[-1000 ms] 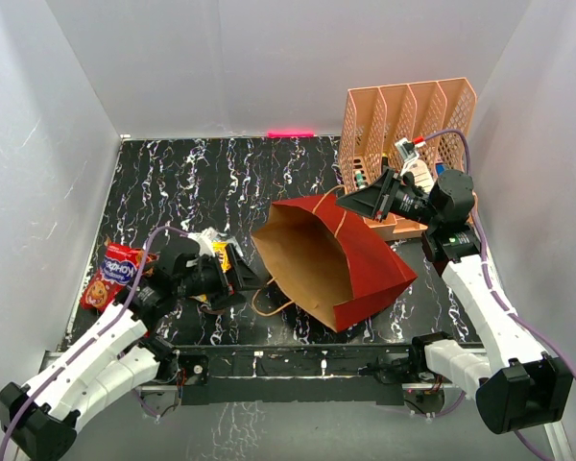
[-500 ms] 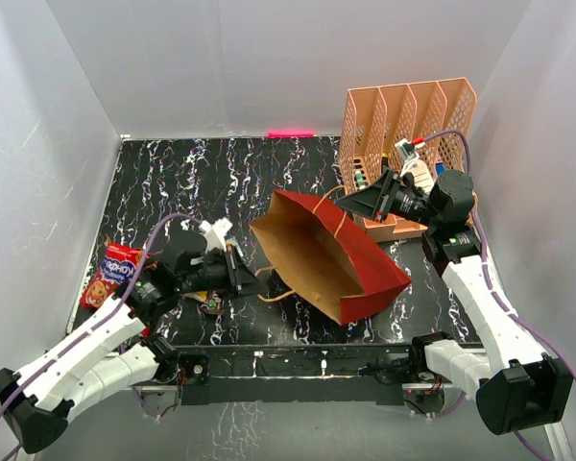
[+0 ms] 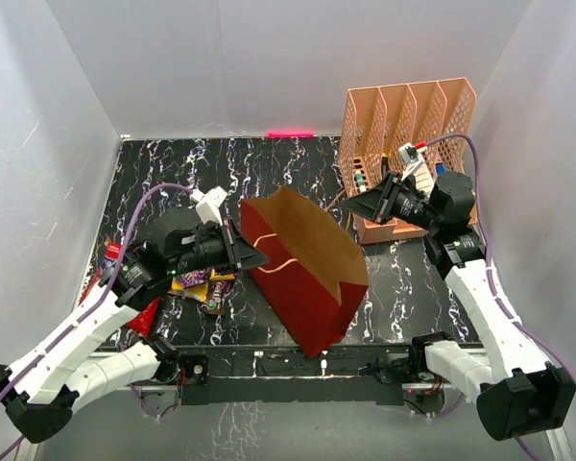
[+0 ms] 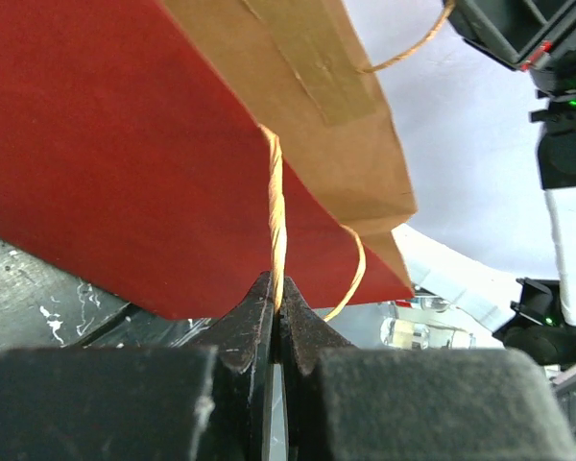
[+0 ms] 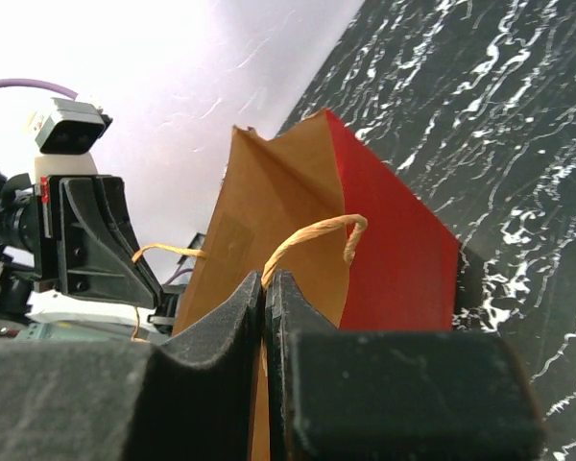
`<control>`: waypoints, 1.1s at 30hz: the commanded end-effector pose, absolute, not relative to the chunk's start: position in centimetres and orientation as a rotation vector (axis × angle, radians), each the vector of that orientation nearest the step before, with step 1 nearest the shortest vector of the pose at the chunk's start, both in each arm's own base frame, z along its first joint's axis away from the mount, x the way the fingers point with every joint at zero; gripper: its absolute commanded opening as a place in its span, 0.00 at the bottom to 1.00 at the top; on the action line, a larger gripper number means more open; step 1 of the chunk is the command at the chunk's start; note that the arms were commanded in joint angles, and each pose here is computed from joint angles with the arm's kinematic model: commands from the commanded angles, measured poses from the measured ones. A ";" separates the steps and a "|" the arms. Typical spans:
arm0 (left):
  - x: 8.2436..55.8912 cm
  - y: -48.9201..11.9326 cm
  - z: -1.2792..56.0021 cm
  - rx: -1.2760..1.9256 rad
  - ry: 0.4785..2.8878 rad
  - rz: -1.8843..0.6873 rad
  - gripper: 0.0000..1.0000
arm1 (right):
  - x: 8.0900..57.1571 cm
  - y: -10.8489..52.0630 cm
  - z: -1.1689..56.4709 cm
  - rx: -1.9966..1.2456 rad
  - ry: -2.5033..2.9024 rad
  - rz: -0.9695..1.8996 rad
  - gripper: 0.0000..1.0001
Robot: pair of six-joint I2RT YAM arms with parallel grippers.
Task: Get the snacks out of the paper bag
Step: Adjust the paper bag at the center of the board.
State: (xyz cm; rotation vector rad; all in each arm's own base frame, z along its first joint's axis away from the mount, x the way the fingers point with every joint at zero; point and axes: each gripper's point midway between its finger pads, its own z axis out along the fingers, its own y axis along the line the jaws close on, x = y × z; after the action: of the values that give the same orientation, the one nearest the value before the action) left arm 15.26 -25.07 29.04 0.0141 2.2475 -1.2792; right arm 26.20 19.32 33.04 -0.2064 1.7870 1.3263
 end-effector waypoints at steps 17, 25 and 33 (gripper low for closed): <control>18.3 -24.4 31.0 0.054 2.165 -1.093 0.00 | 27.9 16.1 35.2 -0.204 1.756 0.968 0.07; 18.2 -22.8 29.8 0.031 2.193 -1.000 0.49 | 26.3 16.1 35.9 -0.233 1.746 0.978 0.26; 18.6 -19.5 32.7 0.022 2.094 -0.856 0.90 | 24.7 15.6 38.2 -0.282 1.762 0.930 0.81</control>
State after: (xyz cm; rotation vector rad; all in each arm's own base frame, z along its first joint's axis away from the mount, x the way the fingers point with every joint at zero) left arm 18.17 -21.67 29.94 0.0181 2.1759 -0.9545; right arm 25.65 16.15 34.99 -0.2232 1.8225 0.9886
